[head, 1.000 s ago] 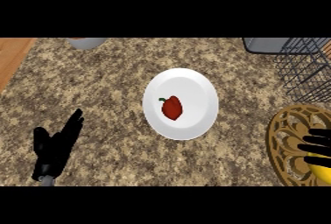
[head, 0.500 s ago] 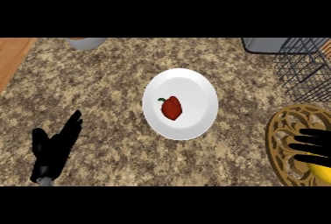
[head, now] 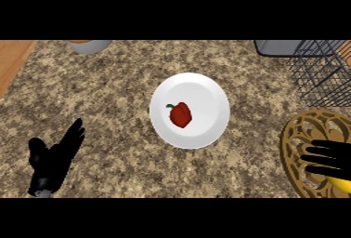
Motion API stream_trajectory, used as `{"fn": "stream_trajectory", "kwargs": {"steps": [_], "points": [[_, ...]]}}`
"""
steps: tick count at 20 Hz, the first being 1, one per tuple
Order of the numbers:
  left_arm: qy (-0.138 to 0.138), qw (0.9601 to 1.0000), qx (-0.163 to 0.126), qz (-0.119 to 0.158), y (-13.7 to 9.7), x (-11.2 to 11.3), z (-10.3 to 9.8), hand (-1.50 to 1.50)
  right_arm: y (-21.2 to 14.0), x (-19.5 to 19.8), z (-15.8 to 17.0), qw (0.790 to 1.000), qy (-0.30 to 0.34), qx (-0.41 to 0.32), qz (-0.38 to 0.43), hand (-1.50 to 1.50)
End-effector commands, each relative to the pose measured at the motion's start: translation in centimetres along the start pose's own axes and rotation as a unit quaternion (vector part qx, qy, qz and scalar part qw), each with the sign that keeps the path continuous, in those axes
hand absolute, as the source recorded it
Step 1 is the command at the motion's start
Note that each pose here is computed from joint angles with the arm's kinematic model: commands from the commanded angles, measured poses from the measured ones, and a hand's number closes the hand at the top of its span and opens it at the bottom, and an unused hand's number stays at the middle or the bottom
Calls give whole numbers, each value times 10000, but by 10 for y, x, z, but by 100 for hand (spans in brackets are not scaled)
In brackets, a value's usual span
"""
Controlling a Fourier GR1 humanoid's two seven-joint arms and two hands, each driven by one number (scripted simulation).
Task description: Pick the lemon from the placemat and place it in the basket
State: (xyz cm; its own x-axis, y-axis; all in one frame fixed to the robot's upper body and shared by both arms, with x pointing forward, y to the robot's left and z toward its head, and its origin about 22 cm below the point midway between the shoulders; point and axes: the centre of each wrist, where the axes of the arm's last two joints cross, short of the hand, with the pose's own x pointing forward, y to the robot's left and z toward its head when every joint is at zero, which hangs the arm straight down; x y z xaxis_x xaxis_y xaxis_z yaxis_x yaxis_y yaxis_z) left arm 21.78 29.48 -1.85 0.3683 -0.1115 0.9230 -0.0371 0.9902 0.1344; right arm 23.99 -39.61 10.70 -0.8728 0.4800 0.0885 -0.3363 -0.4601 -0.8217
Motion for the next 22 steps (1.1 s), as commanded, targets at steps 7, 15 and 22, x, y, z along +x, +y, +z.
{"fn": "stream_trajectory", "kwargs": {"steps": [7,15,22], "points": [[821,9966,96,-12,-10,-27,2,0,24,-1,-19,9998,-178,-76,-31,-150],[890,9960,3,-31,4,-44,19,0,29,-3,-36,9963,-457,-414,591,150],[760,9971,71,-79,-8,-27,15,0,30,-13,-49,9928,971,-675,-187,150]]}}
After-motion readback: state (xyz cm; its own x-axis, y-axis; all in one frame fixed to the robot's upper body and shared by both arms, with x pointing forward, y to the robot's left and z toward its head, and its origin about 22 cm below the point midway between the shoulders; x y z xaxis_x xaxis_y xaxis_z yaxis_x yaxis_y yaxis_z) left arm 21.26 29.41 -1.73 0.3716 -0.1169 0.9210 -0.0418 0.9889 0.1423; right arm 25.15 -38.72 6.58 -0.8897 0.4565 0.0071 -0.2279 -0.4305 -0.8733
